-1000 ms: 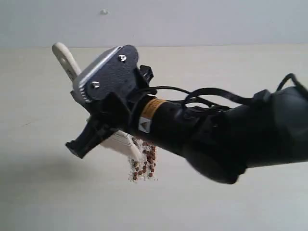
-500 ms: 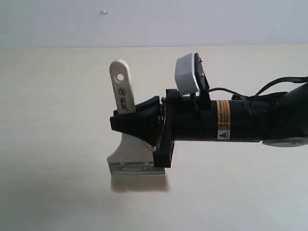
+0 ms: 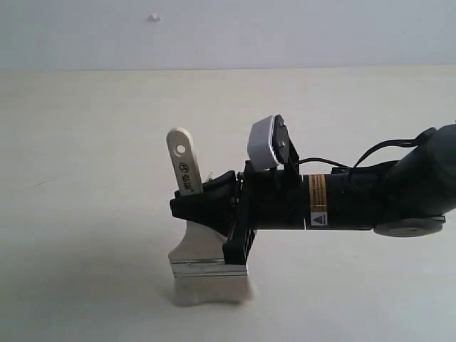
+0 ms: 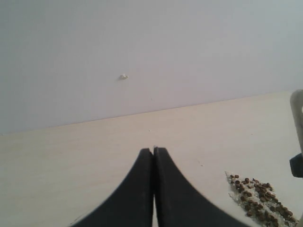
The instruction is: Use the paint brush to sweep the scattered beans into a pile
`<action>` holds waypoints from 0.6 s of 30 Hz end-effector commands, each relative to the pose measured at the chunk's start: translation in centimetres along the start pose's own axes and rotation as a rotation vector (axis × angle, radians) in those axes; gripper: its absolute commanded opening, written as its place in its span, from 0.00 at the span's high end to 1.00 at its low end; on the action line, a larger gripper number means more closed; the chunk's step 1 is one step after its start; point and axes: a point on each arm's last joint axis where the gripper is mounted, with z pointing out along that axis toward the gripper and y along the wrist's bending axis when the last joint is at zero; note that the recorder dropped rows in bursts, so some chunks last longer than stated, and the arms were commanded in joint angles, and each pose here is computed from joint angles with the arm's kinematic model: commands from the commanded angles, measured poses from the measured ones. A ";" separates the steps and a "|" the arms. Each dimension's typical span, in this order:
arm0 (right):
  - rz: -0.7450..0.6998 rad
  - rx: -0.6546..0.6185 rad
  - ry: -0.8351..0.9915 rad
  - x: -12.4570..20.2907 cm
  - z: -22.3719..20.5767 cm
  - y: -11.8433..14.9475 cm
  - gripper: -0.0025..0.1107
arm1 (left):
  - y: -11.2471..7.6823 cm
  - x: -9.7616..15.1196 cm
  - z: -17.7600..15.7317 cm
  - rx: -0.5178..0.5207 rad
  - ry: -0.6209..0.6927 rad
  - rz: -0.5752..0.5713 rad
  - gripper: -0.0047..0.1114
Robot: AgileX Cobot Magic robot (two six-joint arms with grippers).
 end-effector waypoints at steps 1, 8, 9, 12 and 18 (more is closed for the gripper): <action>0.006 0.088 -0.065 -0.1 -0.1 -1.1 0.98 | 0.0 0.1 0.0 0.005 -0.001 0.008 0.96; -0.010 0.170 -0.099 -0.1 -0.2 -2.0 0.98 | 0.0 0.1 0.0 0.005 -0.001 0.008 0.96; -0.017 0.183 -0.105 -0.1 -0.2 -2.1 0.98 | 0.0 0.1 0.0 0.005 -0.001 0.008 0.96; -0.032 0.225 -0.125 -0.3 -0.3 -2.5 0.98 | 0.0 0.1 0.0 0.005 -0.001 0.008 0.96; -0.068 0.250 -0.152 -1.5 0.2 -3.3 0.98 | 0.0 0.1 0.0 0.005 -0.001 0.008 0.96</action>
